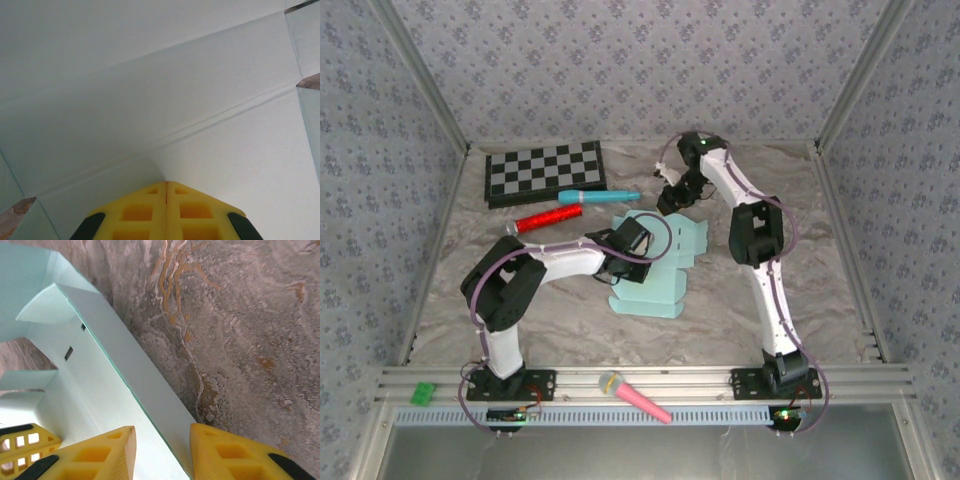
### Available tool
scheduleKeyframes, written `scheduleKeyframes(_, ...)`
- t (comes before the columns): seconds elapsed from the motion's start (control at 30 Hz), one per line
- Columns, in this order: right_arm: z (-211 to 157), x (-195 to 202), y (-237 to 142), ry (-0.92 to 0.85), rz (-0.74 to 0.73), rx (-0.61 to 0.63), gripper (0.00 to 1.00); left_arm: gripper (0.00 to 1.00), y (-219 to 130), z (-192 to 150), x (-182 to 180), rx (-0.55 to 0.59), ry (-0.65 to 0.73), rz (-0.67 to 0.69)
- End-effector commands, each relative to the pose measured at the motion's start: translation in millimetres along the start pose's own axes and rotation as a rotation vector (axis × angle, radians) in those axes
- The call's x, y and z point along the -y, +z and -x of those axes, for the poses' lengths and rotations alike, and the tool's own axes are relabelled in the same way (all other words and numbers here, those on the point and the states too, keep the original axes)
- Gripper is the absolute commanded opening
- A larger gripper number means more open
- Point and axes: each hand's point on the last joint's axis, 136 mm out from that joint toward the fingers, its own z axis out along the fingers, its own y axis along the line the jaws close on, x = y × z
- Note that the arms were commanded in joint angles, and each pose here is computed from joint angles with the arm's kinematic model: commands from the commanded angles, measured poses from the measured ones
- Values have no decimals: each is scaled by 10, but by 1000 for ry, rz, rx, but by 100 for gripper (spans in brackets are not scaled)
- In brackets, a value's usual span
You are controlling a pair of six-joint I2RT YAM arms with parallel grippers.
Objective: Fold the paper box
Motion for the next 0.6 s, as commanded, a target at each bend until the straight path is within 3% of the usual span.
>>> scheduleKeyframes(0.0,-59,-168,-158,-67,-33,-42,34,0,39,-267,-197,-88,13,88)
scheduleKeyframes(0.23,37,-49,-196,-161,-165,-24,33,0,40,-270,-203,-89,11,90)
scheduleKeyframes(0.57,23,-144,-89,-266,-175,-47,26,0,30,-283,-227,-86,13,100)
